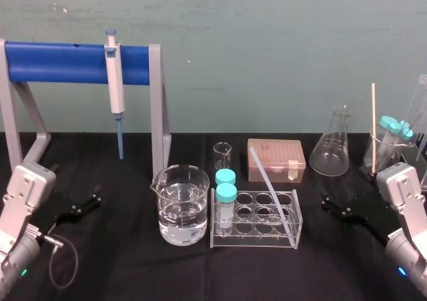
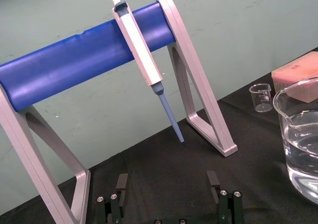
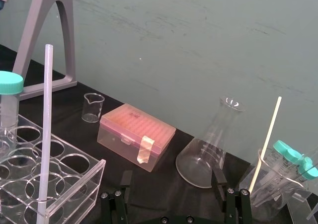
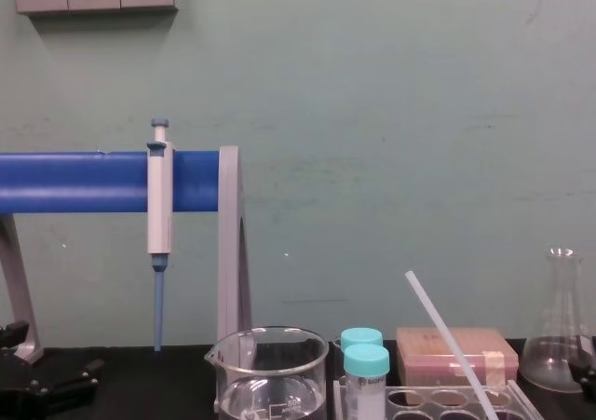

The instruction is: Pick up the stirring rod with one hand, then place it down.

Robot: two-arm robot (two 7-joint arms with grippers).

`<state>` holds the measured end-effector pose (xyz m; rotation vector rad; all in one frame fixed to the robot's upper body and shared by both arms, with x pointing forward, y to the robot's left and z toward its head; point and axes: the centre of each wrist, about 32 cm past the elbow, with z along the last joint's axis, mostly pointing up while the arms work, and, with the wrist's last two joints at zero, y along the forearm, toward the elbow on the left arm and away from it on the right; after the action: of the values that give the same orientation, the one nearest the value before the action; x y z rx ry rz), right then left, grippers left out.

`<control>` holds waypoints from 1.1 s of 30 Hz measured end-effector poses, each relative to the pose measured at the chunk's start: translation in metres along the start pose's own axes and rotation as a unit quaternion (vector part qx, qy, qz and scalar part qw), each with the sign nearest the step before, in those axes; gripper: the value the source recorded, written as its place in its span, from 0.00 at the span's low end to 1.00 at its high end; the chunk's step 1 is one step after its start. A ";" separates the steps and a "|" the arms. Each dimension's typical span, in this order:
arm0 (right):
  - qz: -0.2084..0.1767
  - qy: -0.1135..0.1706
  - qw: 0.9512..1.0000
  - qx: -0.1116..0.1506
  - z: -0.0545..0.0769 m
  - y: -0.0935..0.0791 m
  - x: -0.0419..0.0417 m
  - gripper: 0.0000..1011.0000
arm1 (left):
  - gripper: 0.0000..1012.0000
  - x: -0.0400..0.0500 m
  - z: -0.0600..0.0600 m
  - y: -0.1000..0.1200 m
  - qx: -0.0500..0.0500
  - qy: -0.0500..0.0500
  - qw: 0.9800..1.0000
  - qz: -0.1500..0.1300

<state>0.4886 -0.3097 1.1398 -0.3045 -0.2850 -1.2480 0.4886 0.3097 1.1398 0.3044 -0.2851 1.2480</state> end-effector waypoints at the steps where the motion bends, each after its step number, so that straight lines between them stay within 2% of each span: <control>1: 0.000 0.000 1.000 0.000 0.000 0.000 0.0000 0.99 | 0.99 0.0000 0.000 0.000 0.000 0.000 1.000 0.000; 33: 0.000 0.000 1.000 0.000 0.000 0.000 0.0000 0.99 | 0.99 0.0000 0.000 0.000 0.000 0.000 1.000 0.000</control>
<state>0.4886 -0.3097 1.1398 -0.3045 -0.2851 -1.2480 0.4886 0.3097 1.1398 0.3044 -0.2851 1.2479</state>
